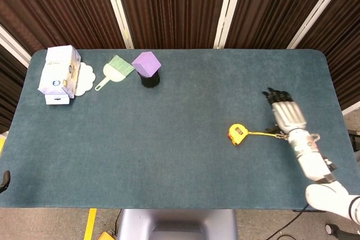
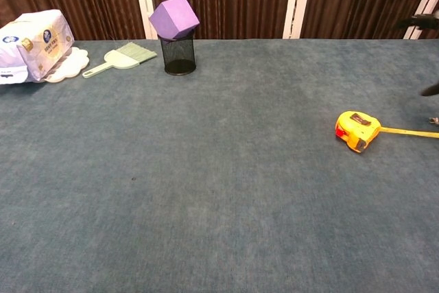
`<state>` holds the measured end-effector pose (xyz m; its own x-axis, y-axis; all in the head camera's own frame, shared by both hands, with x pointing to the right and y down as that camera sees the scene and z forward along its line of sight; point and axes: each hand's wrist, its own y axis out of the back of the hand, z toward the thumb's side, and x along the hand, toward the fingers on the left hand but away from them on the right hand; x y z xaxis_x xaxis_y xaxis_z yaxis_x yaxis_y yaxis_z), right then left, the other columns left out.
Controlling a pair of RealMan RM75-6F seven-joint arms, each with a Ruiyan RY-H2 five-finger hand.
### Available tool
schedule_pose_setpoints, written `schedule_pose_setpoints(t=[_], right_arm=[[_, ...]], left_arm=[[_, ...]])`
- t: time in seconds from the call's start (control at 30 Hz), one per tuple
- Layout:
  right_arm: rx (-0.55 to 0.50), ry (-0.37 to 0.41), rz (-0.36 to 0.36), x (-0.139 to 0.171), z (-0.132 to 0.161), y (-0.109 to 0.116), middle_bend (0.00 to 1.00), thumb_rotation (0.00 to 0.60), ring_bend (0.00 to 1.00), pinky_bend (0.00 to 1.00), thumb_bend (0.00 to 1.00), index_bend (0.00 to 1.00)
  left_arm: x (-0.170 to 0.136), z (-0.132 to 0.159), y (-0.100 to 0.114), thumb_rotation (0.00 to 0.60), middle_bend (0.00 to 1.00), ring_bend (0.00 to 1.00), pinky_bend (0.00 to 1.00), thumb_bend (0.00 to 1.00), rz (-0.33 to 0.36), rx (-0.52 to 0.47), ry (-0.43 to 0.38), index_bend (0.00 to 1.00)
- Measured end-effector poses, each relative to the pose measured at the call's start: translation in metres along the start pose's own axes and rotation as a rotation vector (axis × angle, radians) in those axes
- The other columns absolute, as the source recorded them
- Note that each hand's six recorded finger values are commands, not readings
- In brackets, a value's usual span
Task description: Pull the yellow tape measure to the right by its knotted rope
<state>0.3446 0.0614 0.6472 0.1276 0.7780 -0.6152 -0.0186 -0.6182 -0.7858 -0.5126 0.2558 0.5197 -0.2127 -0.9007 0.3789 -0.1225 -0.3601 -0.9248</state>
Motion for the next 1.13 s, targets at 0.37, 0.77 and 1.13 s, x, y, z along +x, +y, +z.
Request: schedule_pose_setpoints(t=[0.37, 0.77, 1.13], right_arm=[[-0.047, 0.139, -0.147, 0.068, 0.056, 0.02, 0.0, 0.6, 0.01, 0.0, 0.06, 0.02], [-0.101, -0.247, -0.319, 0.196, -0.08, -0.004, 0.0, 0.6, 0.01, 0.0, 0.12, 0.05], [-0.056, -0.239, -0.303, 0.202, -0.105, -0.017, 0.0, 0.6, 0.01, 0.0, 0.12, 0.08]], left_arm=[[0.0, -0.004, 0.002, 0.6, 0.0, 0.0, 0.17, 0.46, 0.0, -0.008, 0.005, 0.01], [0.002, 0.007, -0.004, 0.6, 0.0, 0.0, 0.17, 0.47, -0.022, 0.018, -0.062, 0.03], [-0.001, 0.013, -0.008, 0.6, 0.0, 0.0, 0.12, 0.47, -0.037, 0.038, -0.112, 0.03]])
